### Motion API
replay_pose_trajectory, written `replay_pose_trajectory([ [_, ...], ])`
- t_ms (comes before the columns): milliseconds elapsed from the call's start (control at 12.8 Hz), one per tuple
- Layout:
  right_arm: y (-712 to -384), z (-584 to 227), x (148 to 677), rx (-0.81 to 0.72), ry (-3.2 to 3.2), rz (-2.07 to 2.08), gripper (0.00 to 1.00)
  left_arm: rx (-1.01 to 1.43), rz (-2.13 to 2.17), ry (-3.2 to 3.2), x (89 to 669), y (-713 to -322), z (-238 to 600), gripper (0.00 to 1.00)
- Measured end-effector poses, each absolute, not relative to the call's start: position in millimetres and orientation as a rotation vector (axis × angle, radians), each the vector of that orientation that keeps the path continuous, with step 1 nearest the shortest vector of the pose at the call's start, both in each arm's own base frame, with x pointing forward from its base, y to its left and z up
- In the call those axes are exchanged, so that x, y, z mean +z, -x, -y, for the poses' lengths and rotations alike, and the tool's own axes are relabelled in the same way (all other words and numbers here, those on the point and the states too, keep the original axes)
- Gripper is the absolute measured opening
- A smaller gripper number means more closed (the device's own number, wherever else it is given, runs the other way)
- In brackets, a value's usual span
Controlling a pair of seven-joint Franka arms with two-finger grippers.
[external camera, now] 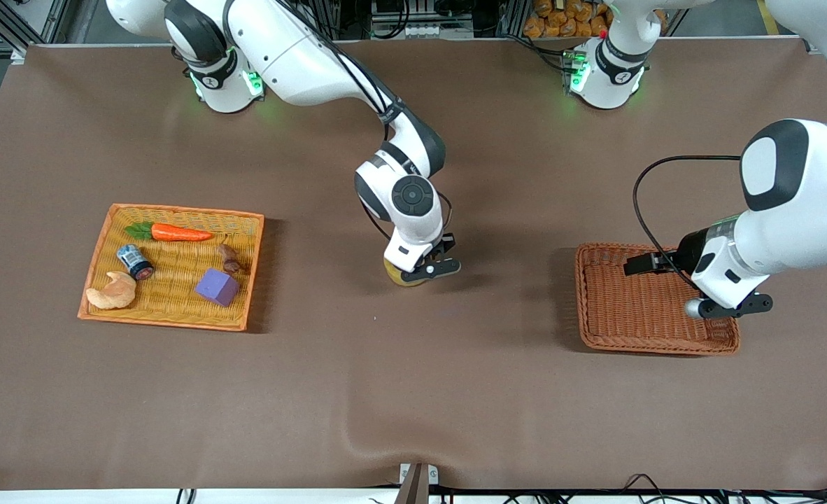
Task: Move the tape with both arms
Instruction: 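Carry the tape roll with the right gripper to the table middle, then release the tape on the table while the left gripper reaches toward it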
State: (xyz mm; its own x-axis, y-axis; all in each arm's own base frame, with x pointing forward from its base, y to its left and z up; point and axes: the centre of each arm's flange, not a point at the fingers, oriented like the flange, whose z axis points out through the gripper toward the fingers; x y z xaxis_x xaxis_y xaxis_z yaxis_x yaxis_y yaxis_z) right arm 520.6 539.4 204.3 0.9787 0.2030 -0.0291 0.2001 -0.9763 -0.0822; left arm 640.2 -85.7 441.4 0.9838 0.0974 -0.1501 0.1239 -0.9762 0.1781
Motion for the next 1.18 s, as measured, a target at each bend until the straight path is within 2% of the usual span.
replay_pose_trajectory([
  [313, -532.8, -541.3, 226.6, 0.004, 3.029, 0.262, 0.74, -0.196, -0.168, -2.941, 441.0, -641.2, 85.6, 1.00],
  [470, -563.5, -512.9, 270.7, -0.002, 3.036, 0.186, 0.96, -0.184, -0.169, -2.941, 440.9, -642.3, 86.1, 1.00],
  [548, -584.0, -484.2, 303.8, 0.018, 3.044, 0.132, 1.00, -0.174, -0.164, -2.939, 440.7, -643.0, 88.8, 1.00],
  [783, -634.8, -374.6, 416.2, 0.012, 3.034, -0.024, 1.00, -0.172, -0.168, -2.940, 431.4, -642.4, 129.5, 1.00],
  [940, -651.0, -306.3, 446.7, 0.070, 3.050, -0.014, 1.00, -0.179, -0.204, -2.941, 422.1, -639.7, 185.7, 1.00],
  [1175, -660.4, -220.7, 461.7, 0.150, 3.063, -0.057, 1.00, -0.188, -0.268, -2.944, 407.7, -626.3, 270.6, 1.00],
])
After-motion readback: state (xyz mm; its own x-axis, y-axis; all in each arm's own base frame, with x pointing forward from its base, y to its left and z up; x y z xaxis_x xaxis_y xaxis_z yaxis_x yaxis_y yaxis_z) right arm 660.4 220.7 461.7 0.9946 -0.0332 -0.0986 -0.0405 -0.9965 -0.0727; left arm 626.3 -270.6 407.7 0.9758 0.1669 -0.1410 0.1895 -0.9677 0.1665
